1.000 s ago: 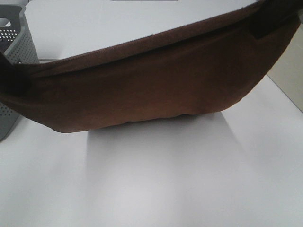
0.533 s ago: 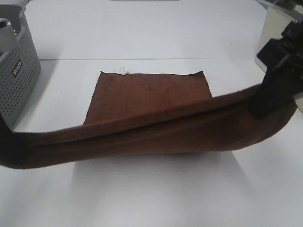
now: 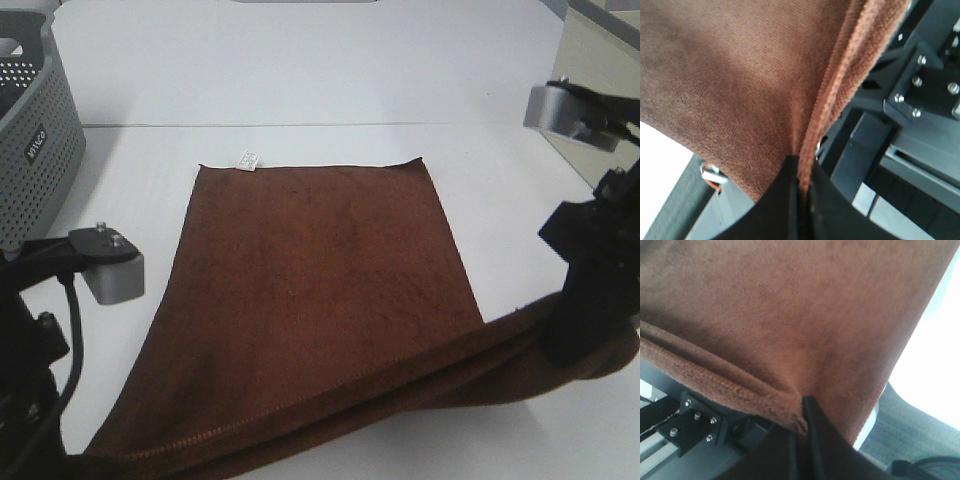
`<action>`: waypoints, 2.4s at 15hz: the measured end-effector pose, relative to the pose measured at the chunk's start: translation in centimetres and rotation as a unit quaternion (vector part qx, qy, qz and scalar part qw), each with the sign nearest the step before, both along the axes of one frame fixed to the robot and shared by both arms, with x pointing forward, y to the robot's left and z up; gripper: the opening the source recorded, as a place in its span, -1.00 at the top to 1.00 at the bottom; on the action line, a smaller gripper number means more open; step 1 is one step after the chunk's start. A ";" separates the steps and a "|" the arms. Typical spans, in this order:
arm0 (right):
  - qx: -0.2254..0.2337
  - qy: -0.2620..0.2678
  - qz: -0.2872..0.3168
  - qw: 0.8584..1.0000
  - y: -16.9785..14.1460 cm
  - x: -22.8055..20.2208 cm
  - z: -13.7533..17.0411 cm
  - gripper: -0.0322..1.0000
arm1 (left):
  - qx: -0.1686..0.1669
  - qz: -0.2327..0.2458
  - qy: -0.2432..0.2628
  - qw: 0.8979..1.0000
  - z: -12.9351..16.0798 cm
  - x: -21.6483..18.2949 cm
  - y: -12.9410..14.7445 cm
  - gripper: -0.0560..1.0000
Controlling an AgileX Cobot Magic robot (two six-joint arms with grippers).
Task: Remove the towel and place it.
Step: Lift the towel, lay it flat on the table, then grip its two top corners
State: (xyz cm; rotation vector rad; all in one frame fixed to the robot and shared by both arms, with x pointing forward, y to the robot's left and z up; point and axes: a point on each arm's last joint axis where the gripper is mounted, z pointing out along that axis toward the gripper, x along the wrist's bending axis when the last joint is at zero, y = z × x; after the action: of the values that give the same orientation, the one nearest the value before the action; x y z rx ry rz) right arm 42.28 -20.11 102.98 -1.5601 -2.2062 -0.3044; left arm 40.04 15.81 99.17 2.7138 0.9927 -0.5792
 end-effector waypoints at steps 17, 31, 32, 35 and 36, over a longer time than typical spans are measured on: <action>-0.026 0.194 0.070 0.978 2.8 -2.6 -9.9 0.92 | 0.090 0.060 0.165 0.980 -6.3 0.8 -2.1 0.89; -0.031 0.223 0.085 0.971 3.8 -2.9 -11.4 0.92 | 0.112 0.076 0.155 0.979 -6.4 -0.7 -5.2 0.89; -0.031 0.223 0.085 0.971 3.8 -2.9 -11.4 0.92 | 0.112 0.077 0.155 0.978 -6.4 -0.7 -5.2 0.88; -0.031 0.223 0.085 0.971 3.8 -2.9 -11.4 0.90 | 0.113 0.087 0.153 0.978 -6.5 -0.6 -5.2 0.77; -0.031 0.223 0.085 0.971 3.8 -2.9 -11.4 0.88 | 0.113 0.093 0.149 0.978 -6.5 -0.5 -5.3 0.72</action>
State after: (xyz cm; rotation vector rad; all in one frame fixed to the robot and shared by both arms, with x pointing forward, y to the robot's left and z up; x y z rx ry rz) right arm 39.37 -16.31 91.59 -1.3024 -1.9840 0.1576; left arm 39.55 10.54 92.66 2.7308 1.4502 -0.9053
